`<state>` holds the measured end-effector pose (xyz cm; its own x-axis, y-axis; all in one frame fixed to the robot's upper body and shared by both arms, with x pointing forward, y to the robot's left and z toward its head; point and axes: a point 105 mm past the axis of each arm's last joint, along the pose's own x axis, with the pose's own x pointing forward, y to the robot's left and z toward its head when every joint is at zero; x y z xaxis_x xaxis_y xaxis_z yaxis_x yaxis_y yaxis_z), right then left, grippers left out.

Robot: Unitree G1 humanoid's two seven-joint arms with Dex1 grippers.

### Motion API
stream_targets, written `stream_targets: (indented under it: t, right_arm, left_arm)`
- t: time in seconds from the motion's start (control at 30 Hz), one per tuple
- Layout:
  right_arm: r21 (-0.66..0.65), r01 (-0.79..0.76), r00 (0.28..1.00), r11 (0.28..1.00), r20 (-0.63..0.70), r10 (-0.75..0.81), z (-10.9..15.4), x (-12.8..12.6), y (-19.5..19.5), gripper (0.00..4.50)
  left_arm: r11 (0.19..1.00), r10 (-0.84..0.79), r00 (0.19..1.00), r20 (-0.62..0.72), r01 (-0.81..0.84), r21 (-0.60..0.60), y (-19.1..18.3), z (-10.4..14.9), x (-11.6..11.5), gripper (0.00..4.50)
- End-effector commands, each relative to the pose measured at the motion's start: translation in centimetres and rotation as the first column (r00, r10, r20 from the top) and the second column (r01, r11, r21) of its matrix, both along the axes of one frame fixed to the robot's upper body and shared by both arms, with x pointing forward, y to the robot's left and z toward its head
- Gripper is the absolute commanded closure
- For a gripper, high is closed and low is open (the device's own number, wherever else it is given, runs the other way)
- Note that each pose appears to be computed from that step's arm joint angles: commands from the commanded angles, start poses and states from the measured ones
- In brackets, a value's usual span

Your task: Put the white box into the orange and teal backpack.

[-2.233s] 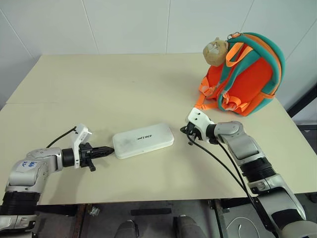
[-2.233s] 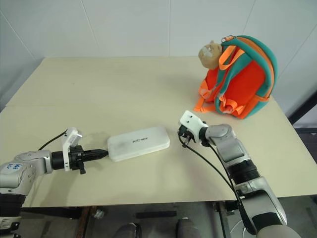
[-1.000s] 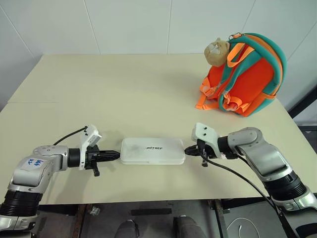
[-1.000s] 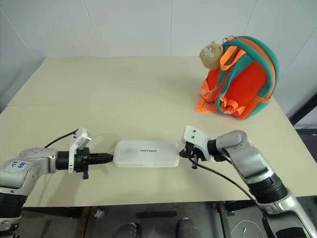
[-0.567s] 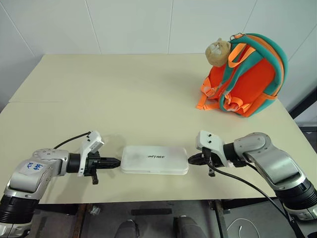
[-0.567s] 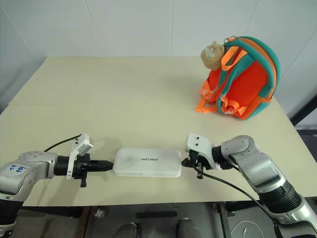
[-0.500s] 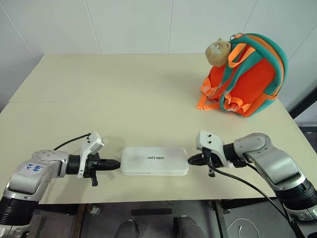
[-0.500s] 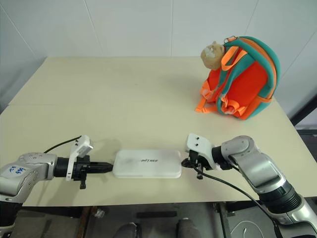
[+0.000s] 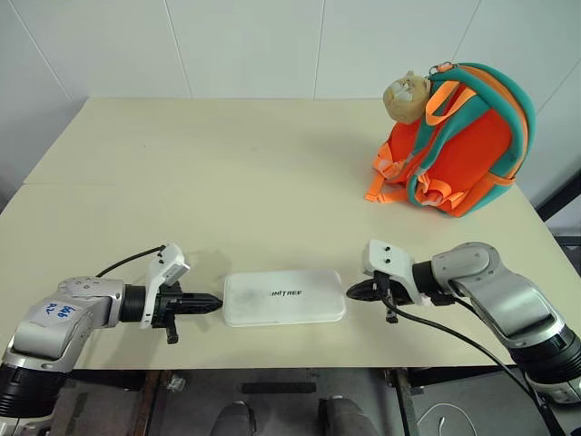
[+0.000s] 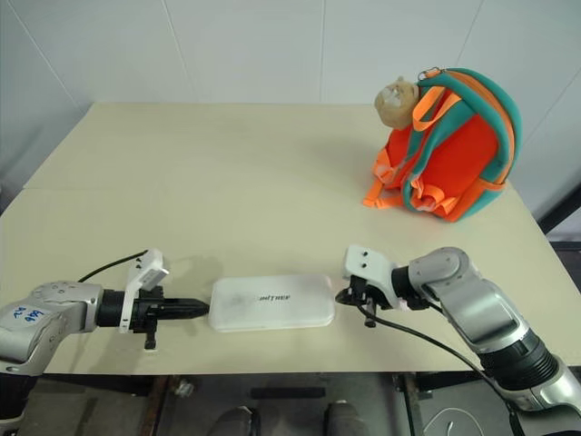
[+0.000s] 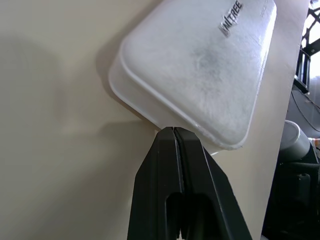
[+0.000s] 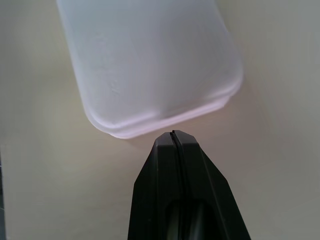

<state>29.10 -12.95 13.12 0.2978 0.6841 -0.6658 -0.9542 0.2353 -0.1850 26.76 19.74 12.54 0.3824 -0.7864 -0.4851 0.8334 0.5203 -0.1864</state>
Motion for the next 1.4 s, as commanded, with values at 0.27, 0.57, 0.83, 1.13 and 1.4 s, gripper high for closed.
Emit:
stream_targets:
  t: [0.27, 0.57, 0.83, 1.13, 1.4]
  right_arm:
    - [-0.071, 0.057, 0.989, 0.996, 0.14, -0.046, 2.2, 2.2, -2.9, 4.13]
    - [-0.056, 0.124, 0.969, 0.991, 0.22, -0.109, 3.5, 4.5, -3.8, 1.24]
    - [-0.038, 0.113, 0.972, 0.993, 0.211, -0.103, 2.9, 4.4, -3.0, 0.0]
    - [-0.024, 0.111, 0.974, 0.994, 0.199, -0.104, 2.3, 4.1, -2.5, 0.0]
    - [-0.008, 0.115, 0.974, 0.993, 0.197, -0.111, 2.0, 4.0, -2.0, 0.0]
  left_arm:
    - [0.976, 0.202, 0.975, 0.087, -0.194, -0.1, 2.1, 4.2, 3.0, 4.31]
    - [0.948, 0.284, 0.959, 0.008, -0.279, -0.152, 2.6, 5.7, 3.9, 1.7]
    - [0.94, 0.21, 0.968, -0.139, -0.239, -0.245, 1.7, 6.5, 2.3, 0.03]
    - [0.926, 0.053, 0.846, -0.53, -0.24, -0.291, 1.0, 5.2, -0.9, 0.03]
    - [0.943, 0.088, 0.733, -0.674, -0.279, -0.181, 1.0, 2.6, -1.4, 0.03]
